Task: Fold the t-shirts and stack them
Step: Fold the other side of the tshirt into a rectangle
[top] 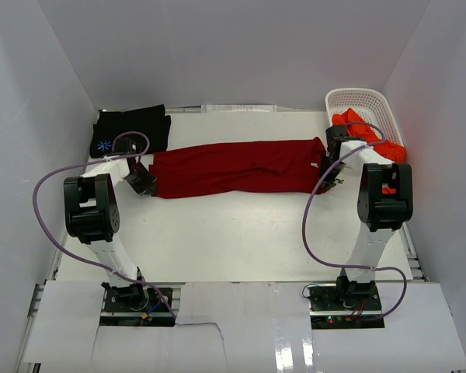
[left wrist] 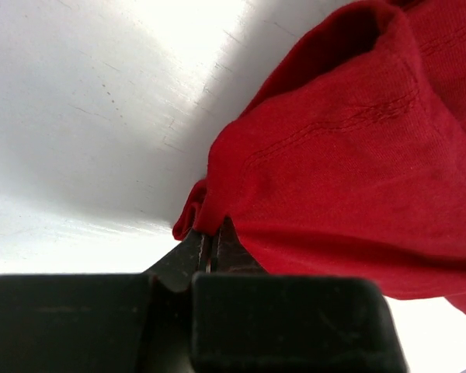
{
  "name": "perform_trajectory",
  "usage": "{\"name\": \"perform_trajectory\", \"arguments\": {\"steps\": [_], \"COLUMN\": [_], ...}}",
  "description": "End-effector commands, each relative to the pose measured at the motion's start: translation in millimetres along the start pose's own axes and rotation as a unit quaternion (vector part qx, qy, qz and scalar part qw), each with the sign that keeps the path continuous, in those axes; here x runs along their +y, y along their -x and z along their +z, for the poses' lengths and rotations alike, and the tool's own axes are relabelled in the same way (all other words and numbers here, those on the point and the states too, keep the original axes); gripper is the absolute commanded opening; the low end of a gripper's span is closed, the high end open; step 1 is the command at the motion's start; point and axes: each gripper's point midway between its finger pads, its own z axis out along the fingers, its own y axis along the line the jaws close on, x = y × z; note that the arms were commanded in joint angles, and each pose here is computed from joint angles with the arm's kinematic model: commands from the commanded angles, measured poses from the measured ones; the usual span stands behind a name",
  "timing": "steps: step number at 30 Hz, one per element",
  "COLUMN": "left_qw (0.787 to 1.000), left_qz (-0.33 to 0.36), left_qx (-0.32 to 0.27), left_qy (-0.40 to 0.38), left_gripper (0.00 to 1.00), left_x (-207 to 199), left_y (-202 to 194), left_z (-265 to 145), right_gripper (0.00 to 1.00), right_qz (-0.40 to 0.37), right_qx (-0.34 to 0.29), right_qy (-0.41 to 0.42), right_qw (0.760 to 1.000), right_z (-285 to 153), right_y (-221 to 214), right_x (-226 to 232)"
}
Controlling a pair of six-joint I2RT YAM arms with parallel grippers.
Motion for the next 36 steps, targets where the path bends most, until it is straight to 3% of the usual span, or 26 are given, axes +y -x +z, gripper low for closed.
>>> {"name": "perform_trajectory", "arguments": {"steps": [1, 8, 17, 20, 22, 25, 26, 30, 33, 36], "left_qw": [0.999, 0.998, 0.998, 0.998, 0.999, 0.999, 0.999, 0.999, 0.999, 0.999], "left_qz": [0.010, 0.021, 0.032, 0.033, 0.032, 0.025, 0.023, 0.016, 0.014, 0.012], "left_qx": [0.011, 0.001, 0.011, 0.021, 0.027, 0.042, 0.040, 0.042, 0.042, 0.040], "left_qy": [0.043, 0.051, 0.053, 0.041, 0.030, 0.014, 0.008, -0.002, -0.002, -0.006], "left_gripper": [0.00, 0.00, 0.00, 0.00, 0.06, 0.27, 0.42, 0.64, 0.74, 0.75], "left_x": [16.8, 11.0, 15.0, 12.7, 10.6, 8.1, 6.3, 5.6, 6.7, 5.8], "left_y": [-5.0, 13.6, 6.6, 0.4, -4.5, -15.1, -16.2, -23.5, -27.1, -29.6], "left_z": [4.2, 5.9, 5.6, 4.4, 3.1, 2.1, -1.5, -9.4, -17.1, -24.7], "right_gripper": [0.08, 0.08, 0.08, 0.20, 0.24, 0.30, 0.34, 0.35, 0.36, 0.45], "right_qz": [-0.015, -0.026, -0.058, -0.054, -0.049, -0.040, -0.034, -0.022, -0.015, -0.009], "right_qx": [0.004, 0.004, 0.033, 0.037, 0.031, 0.019, 0.011, -0.013, -0.025, -0.039], "right_qy": [-0.075, -0.136, -0.189, -0.194, -0.193, -0.199, -0.199, -0.198, -0.198, -0.177], "right_qw": [0.997, 0.990, 0.980, 0.979, 0.979, 0.979, 0.979, 0.980, 0.980, 0.983], "right_z": [-10.7, -17.5, -5.9, -4.7, -7.4, -14.6, -17.9, -31.6, -41.4, -50.2], "right_y": [6.1, 12.2, 4.5, 3.3, 6.1, 12.2, 17.4, 30.7, 38.3, 41.6], "right_x": [-25.6, -46.1, -56.4, -55.6, -54.2, -54.9, -53.7, -51.2, -50.0, -42.4]}}
